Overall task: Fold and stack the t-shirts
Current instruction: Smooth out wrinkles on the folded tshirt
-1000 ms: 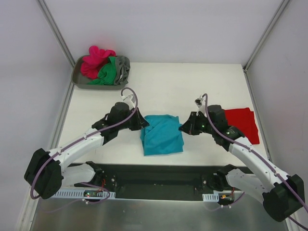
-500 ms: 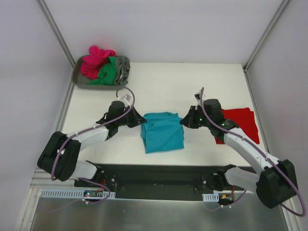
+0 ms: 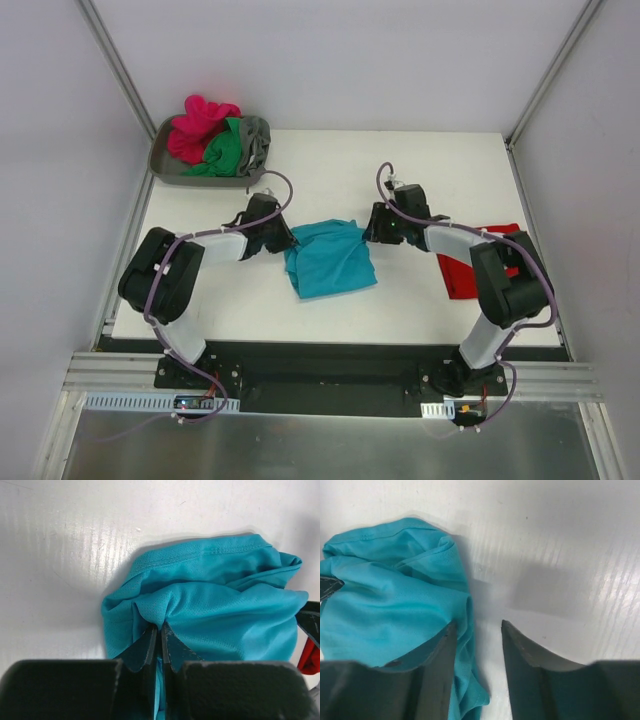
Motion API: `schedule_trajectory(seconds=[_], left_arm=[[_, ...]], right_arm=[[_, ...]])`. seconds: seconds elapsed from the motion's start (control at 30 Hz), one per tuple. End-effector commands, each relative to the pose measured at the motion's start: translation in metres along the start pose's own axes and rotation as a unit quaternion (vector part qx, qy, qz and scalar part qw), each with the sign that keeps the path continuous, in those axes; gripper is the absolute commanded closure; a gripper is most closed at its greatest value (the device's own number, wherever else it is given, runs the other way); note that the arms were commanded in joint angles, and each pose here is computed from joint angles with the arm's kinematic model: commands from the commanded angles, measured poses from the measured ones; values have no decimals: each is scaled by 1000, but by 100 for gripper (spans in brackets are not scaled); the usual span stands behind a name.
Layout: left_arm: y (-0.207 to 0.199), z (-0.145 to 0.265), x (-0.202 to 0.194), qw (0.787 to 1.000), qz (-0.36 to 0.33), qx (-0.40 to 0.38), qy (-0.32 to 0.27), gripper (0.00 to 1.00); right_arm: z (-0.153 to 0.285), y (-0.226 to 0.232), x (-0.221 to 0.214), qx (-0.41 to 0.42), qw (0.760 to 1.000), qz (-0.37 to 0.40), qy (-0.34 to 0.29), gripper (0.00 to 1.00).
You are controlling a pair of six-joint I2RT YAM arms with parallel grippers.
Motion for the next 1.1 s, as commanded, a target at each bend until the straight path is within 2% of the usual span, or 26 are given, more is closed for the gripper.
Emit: schedule_trajectory(seconds=[0.0,0.13,0.17,0.23,0.33,0.37,0.43,0.67,0.8,0.97,1.03,1.07], left_arm=[[-5,5,11,1000,-24,6,-3,91],[-19,27,19,999,-35,-18,-22,64],[-21,35,22,999,-38,-21,-33,52],[-26,54,27,997,-42,-31,-56,38],[-25,76,26,996,-42,-33,-77,8],[-21,80,23,996,-42,-34,-77,1],[-18,86,16,996,-45,-39,-70,1],[-6,70,-23,990,-110,-76,37,1],[1,59,-34,989,-109,-81,62,1],[22,38,-45,991,-87,-33,91,1],[26,29,-48,991,-82,-22,107,1],[27,25,-49,990,-80,-17,113,5]], right_arm=[[15,22,39,38,997,29,-56,37],[43,29,46,35,997,33,-67,14],[52,33,46,39,996,35,-71,6],[74,37,44,43,995,33,-81,4],[93,37,35,48,993,24,-102,4],[94,35,29,48,994,14,-101,4],[91,36,23,69,992,23,-100,4],[54,47,-3,148,989,11,27,4],[26,40,-13,120,990,3,76,4],[2,36,-23,98,989,-17,109,1],[-3,38,-32,99,987,-20,125,5],[-4,39,-37,99,986,-19,132,7]])
Point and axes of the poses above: each gripper's point midway between its finger pads, its own z axis back along the fingers, its own y axis along the line the jaws close on, x = y × z, the point moved 4 cm from there along z, back along the fingers
